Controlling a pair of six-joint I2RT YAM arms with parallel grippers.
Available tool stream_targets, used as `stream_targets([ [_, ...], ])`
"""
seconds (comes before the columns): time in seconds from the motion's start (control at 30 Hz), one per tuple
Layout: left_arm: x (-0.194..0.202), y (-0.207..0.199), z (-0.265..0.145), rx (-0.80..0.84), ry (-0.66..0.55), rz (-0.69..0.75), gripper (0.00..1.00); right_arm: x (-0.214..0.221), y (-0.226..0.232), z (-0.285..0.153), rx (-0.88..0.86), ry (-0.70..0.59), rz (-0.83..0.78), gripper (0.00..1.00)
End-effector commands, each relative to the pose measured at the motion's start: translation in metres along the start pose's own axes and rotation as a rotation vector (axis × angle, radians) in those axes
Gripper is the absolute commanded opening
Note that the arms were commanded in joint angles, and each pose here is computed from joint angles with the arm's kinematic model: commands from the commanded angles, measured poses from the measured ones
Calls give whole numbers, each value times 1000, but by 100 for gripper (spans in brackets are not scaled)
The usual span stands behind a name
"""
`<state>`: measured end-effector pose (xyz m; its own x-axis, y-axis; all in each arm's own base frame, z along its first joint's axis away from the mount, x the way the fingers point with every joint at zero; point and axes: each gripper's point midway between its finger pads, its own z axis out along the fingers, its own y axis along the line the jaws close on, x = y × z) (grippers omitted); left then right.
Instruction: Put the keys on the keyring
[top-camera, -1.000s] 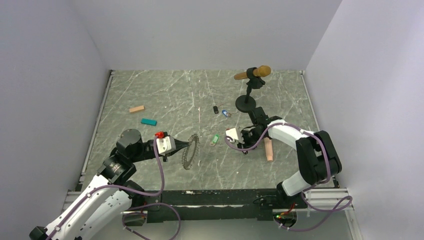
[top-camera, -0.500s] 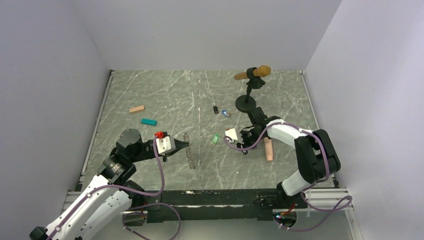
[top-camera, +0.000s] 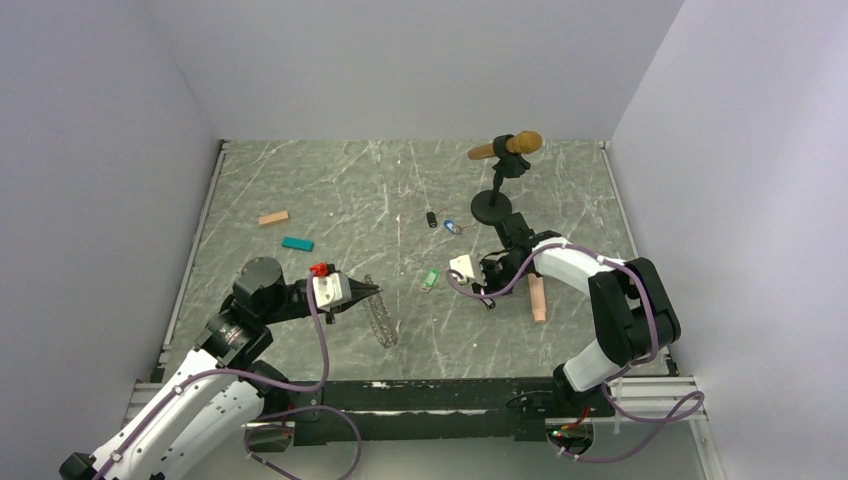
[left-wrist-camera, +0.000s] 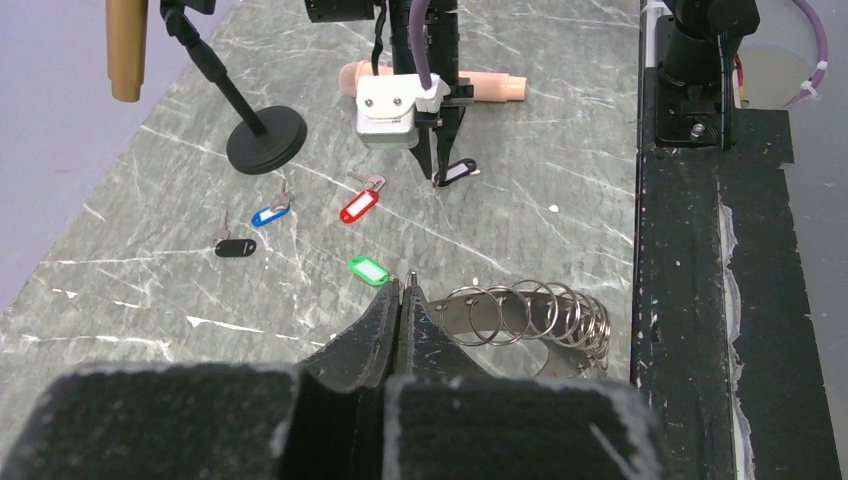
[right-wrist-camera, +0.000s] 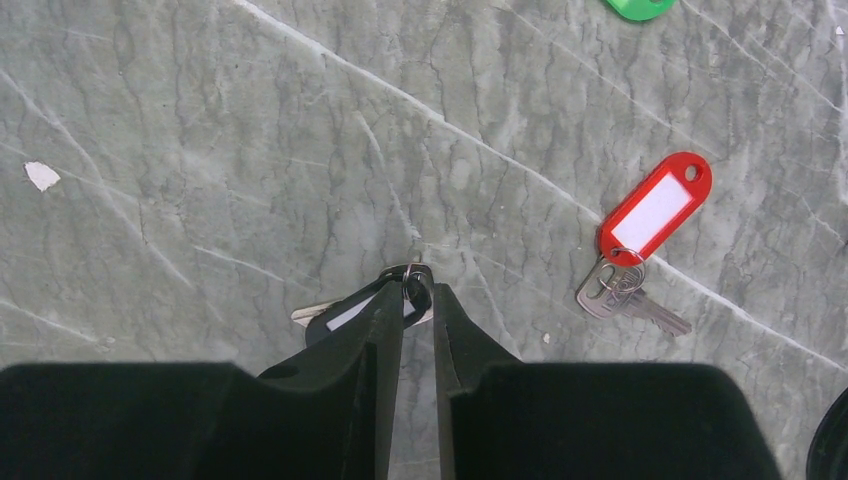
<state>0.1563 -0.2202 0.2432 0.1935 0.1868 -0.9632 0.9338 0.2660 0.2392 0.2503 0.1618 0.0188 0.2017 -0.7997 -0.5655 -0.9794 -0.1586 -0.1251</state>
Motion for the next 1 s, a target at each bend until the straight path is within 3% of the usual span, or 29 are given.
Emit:
stream_targets([
  [0.0, -30, 6, -2, 0, -74, 67, 0, -11, -16, -3, 31, -25, -23, 21],
  [0.5, -29, 6, -1, -1, -71, 64, 0, -12, -13, 0, 9, -28, -10, 20],
  [0.87, -29, 6, -2, -1, -72, 65, 0, -15, -13, 0, -3, -33, 2, 0],
  [0.97, -28, 6, -2, -1, -73, 68, 0, -19, -14, -2, -7, -45, 21, 0],
])
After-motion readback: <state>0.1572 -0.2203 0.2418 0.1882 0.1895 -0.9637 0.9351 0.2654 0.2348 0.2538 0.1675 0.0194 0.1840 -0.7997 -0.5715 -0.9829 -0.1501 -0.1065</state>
